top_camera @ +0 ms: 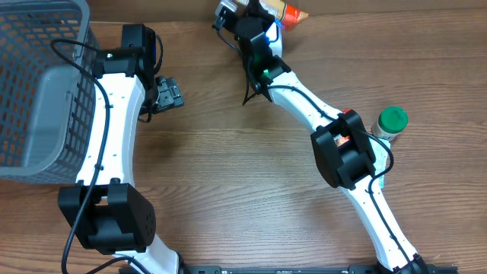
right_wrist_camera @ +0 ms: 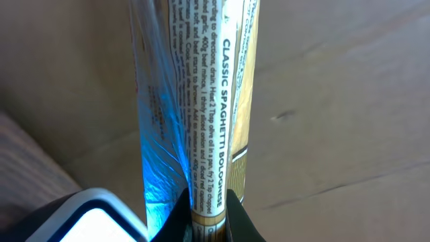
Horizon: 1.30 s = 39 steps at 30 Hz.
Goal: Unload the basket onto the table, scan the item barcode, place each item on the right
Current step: 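Carry the spaghetti pack up to the scanner window and hold it, then carry the spaghetti pack right and lower it beside the snacks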
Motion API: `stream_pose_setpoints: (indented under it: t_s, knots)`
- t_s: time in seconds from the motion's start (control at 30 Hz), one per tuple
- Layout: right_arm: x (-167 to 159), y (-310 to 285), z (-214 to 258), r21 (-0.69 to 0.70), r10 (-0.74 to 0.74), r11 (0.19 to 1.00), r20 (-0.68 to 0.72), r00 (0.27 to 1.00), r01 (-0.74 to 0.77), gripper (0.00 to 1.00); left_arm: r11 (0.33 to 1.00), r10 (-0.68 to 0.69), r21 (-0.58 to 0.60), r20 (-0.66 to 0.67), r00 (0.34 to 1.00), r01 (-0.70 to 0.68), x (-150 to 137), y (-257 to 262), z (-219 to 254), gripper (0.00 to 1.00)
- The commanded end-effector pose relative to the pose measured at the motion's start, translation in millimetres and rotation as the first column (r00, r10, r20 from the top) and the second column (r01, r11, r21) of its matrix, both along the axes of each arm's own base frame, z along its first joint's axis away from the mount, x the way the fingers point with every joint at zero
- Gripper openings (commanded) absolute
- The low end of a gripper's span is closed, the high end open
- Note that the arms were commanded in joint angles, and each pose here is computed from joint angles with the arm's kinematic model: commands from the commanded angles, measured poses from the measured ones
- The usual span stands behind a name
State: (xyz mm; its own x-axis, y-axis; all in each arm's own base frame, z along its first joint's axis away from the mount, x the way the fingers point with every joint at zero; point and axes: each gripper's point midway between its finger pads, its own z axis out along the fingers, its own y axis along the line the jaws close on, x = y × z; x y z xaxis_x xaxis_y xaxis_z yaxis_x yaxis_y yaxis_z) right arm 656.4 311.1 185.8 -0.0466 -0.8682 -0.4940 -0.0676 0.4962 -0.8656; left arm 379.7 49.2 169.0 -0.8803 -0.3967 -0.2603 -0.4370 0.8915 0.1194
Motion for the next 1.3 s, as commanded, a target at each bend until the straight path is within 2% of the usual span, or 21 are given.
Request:
stream_pose_setpoints:
  t_s: [0.0, 0.2, 0.33, 0.6, 0.73, 0.83, 0.93, 1.03, 1.07, 1.1, 1.17, 1.27]
  knots:
    - [-5.4, -1.9, 56.7, 0.074, -0.027, 0.997, 0.106, 0.994, 0.019, 0.04, 1.000, -0.014, 0.012, -0.003, 1.000, 0.014, -0.2, 1.1, 0.3, 1.00]
    - [-8.2, 3.9, 56.6, 0.075, -0.019, 0.997, 0.105, 0.994, 0.011, 0.04, 1.000, -0.014, 0.012, -0.003, 1.000, 0.014, -0.2, 1.1, 0.3, 1.00]
    - [-12.8, 7.9, 64.8, 0.144, -0.030, 0.990, 0.124, 0.992, 0.012, 0.04, 1.000, -0.014, 0.012, -0.003, 1.000, 0.014, -0.2, 1.1, 0.3, 1.00]
    - [-41.7, -30.9, 153.3, 0.413, -0.208, 0.902, 0.157, 0.966, 0.127, 0.03, 1.000, -0.014, 0.012, -0.003, 1.000, 0.014, -0.2, 1.1, 0.3, 1.00]
    - [-71.3, -52.0, 187.0, 0.481, -0.270, 0.853, 0.073, 0.960, 0.203, 0.03, 1.000, -0.014, 0.012, -0.003, 1.000, 0.014, -0.2, 1.1, 0.3, 1.00]
    - [-105.5, -69.6, 195.6, 0.531, -0.278, 0.803, -0.071, 0.958, 0.272, 0.03, 1.000, -0.014, 0.012, -0.003, 1.000, 0.014, -0.2, 1.1, 0.5, 1.00]
    - [-143.2, -87.3, 184.4, 0.563, -0.256, 0.746, -0.253, 0.933, 0.357, 0.03, 1.000, -0.014, 0.012, -0.003, 1.000, 0.014, -0.2, 1.1, 0.3, 1.00]
    - [-183.5, -100.8, 152.3, 0.544, -0.171, 0.703, -0.495, 0.852, 0.458, 0.03, 1.000, -0.014, 0.012, -0.003, 1.000, 0.014, -0.2, 1.1, 0.3, 1.00]
    - [-210.0, -110.0, 125.4, 0.503, -0.114, 0.671, -0.655, 0.747, 0.544, 0.04, 1.000, -0.014, 0.012, -0.003, 1.000, 0.014, -0.2, 1.1, 0.3, 1.00]
    - [-224.3, -115.2, 108.9, 0.467, -0.084, 0.652, -0.739, 0.669, 0.597, 0.04, 1.000, -0.014, 0.012, -0.003, 1.000, 0.014, -0.2, 1.1, 0.3, 1.00]
    - [-250.9, -124.5, 78.4, 0.370, -0.023, 0.635, -0.869, 0.495, 0.678, 0.04, 1.000, -0.014, 0.012, -0.003, 1.000, 0.014, -0.2, 1.1, 0.3, 1.00]
    - [-278.2, -138.8, 46.9, 0.239, 0.011, 0.616, -0.956, 0.294, 0.751, 0.04, 1.000, -0.014, 0.012, -0.003, 1.000, 0.014, -0.2, 1.1, 0.3, 1.00]
